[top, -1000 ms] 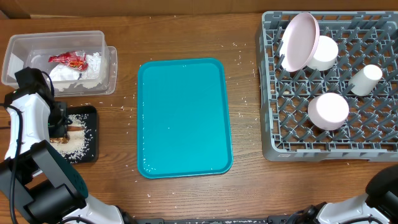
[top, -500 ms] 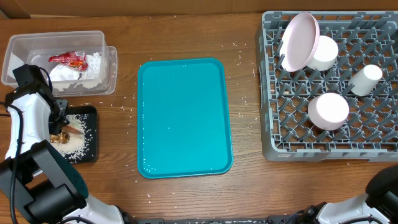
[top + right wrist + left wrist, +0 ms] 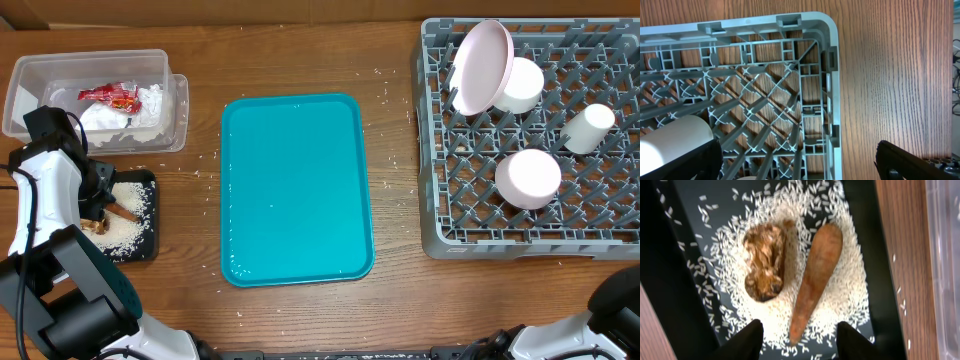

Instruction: Sort waste into correct bins and load items into the dishwasher

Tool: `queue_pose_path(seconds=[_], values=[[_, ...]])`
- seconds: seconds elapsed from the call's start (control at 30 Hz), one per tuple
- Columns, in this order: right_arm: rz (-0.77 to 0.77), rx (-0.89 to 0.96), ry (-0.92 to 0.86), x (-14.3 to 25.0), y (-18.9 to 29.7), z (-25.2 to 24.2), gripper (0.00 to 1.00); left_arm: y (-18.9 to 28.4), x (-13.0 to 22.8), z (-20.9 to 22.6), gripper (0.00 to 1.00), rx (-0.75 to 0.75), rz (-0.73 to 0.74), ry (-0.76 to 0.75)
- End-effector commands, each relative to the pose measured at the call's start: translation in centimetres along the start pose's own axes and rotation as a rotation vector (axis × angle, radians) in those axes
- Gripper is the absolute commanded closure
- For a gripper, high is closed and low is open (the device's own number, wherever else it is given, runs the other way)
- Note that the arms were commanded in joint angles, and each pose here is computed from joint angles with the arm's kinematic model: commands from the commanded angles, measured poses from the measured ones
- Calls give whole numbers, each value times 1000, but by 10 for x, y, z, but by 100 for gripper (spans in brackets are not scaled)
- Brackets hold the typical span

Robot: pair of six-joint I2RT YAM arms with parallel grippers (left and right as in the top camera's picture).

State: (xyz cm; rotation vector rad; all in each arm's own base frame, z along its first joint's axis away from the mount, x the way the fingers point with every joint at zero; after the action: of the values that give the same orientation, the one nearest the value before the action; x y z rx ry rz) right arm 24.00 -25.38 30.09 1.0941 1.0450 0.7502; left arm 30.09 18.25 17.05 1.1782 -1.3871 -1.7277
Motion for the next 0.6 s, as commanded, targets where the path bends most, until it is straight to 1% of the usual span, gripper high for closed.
queue_pose_path(seconds=[0.0, 0.13, 0.27, 0.37, 0.4, 0.43, 0.5, 0.57], values=[[-7, 1, -8, -1, -1, -1, 0, 27, 0, 1, 50, 67, -21, -6], [-7, 1, -8, -1, -1, -1, 0, 60, 1, 10, 49, 119, -78, 7], [-7, 1, -8, -1, -1, -1, 0, 99, 9, 20, 47, 219, -134, 19], [-7, 1, -8, -1, -1, -1, 0, 122, 15, 26, 41, 296, -171, 23], [-7, 1, -8, -1, -1, -1, 0, 129, 17, 28, 37, 314, -184, 24], [-7, 1, -8, -1, -1, -1, 0, 135, 18, 30, 27, 334, -193, 25], [-7, 1, -8, -1, -1, -1, 0, 140, 20, 32, 0, 344, -209, 27], [-7, 1, -8, -1, -1, -1, 0, 141, 20, 33, 0, 345, -211, 28]])
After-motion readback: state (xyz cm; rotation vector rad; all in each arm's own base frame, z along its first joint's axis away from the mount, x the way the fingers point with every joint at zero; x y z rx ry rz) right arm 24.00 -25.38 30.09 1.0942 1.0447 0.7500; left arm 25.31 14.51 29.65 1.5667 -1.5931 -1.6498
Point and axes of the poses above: each gripper's point midway between its finger pads, its own y axis back along the fingers, its own z axis along the line the jaws close on, x = y × z, the point moved 10 cm from there along y, back along the fingers, and after that the axes turned 15 degrees about -y, right-handed, at the moved point
